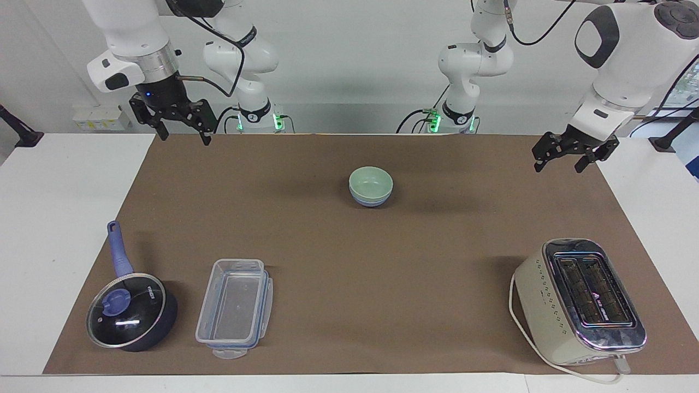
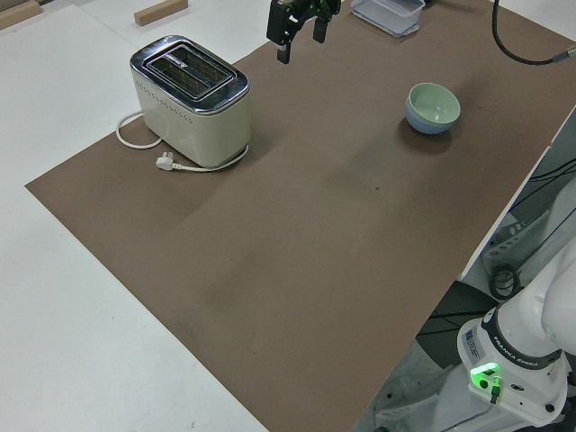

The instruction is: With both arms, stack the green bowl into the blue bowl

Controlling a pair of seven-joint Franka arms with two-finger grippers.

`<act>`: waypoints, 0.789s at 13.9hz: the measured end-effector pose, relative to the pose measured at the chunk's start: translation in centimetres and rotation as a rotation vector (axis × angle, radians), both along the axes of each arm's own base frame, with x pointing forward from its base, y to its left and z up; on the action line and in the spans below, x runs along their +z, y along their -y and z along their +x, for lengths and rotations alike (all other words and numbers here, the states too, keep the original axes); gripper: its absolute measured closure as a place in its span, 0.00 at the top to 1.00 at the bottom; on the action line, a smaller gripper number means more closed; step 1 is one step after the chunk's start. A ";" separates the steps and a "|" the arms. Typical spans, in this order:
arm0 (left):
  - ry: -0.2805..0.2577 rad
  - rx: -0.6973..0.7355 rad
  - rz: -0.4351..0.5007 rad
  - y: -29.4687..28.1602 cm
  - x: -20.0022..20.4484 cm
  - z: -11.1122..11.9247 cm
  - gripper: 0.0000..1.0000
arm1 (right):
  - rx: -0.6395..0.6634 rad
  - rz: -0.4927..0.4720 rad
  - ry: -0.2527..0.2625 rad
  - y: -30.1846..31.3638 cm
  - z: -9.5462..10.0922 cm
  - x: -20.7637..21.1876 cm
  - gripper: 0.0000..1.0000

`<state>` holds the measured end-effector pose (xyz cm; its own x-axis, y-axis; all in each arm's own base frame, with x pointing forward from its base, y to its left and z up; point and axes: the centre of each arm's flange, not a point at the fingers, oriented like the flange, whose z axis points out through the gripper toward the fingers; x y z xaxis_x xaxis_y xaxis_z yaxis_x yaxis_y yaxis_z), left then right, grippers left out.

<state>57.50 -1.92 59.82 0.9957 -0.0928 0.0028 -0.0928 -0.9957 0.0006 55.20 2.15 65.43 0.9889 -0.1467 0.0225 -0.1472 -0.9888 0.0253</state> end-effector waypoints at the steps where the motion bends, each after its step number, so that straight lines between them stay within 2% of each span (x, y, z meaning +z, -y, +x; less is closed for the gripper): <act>1: 0.000 0.000 0.000 0.0 0.0 0.0 1.00 | 0.000 0.000 0.000 0.0 0.0 0.0 1.00; 11: 0.000 0.000 0.000 0.0 0.0 0.0 1.00 | 0.003 0.000 -0.005 -0.2 0.0 -0.2 1.00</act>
